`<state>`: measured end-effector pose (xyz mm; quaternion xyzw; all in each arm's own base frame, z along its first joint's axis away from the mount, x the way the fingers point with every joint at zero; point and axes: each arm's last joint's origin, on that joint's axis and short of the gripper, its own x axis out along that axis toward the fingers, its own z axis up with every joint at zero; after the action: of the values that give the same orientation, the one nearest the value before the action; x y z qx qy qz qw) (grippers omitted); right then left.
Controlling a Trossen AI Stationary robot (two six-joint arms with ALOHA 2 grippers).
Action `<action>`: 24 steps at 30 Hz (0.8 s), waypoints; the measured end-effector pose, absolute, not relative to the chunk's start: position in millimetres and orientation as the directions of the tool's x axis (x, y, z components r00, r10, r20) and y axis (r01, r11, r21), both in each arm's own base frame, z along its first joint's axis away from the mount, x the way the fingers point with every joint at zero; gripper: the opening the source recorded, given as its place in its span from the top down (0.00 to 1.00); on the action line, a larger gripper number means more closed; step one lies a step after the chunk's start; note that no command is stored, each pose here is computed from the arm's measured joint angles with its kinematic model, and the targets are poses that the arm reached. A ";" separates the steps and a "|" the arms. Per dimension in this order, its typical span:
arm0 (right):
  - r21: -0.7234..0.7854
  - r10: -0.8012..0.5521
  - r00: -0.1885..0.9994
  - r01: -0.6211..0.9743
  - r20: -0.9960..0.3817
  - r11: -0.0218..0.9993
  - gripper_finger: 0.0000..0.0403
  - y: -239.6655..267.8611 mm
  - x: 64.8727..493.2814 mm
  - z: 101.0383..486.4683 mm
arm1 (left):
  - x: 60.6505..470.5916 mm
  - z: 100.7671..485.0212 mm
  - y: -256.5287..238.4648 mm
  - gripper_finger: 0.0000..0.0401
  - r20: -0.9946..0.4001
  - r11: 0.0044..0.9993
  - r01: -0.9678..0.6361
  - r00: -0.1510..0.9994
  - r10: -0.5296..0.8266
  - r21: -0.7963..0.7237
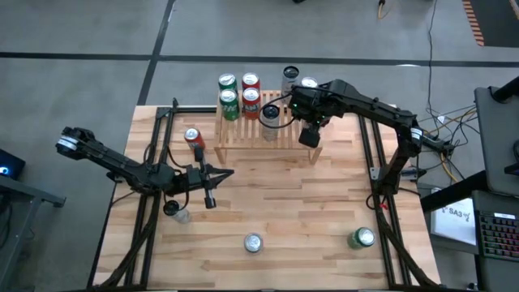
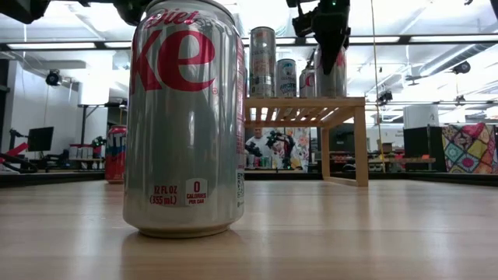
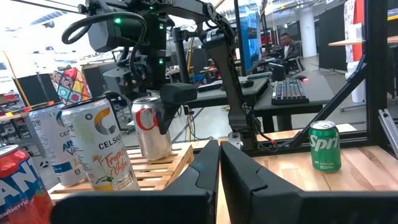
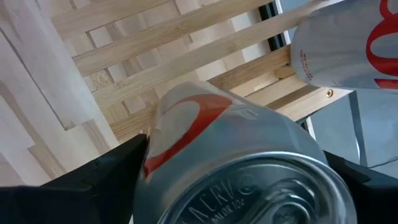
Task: Place canned beverage on shelf
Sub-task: Put the red silver soda can aligned with the other red silver soda can on the shelf
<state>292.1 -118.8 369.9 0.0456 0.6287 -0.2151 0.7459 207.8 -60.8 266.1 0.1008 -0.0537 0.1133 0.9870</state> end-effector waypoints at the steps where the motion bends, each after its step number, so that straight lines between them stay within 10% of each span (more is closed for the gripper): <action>1: -0.202 -0.264 0.117 0.378 -0.958 0.903 0.17 -118.8 292.1 369.9 | 207.8 266.1 -60.8 1.00 0.129 0.954 -0.234 0.969 0.213 0.187; 24: -0.216 -0.288 0.147 0.377 -0.946 0.901 0.17 -129.1 292.4 370.9 | 207.8 265.8 -60.8 1.00 0.126 0.954 -0.234 0.969 0.213 0.189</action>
<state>292.4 -129.1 370.9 0.0362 0.6148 -0.2199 0.7566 207.8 -60.8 265.8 0.1015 -0.0524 0.1132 0.9870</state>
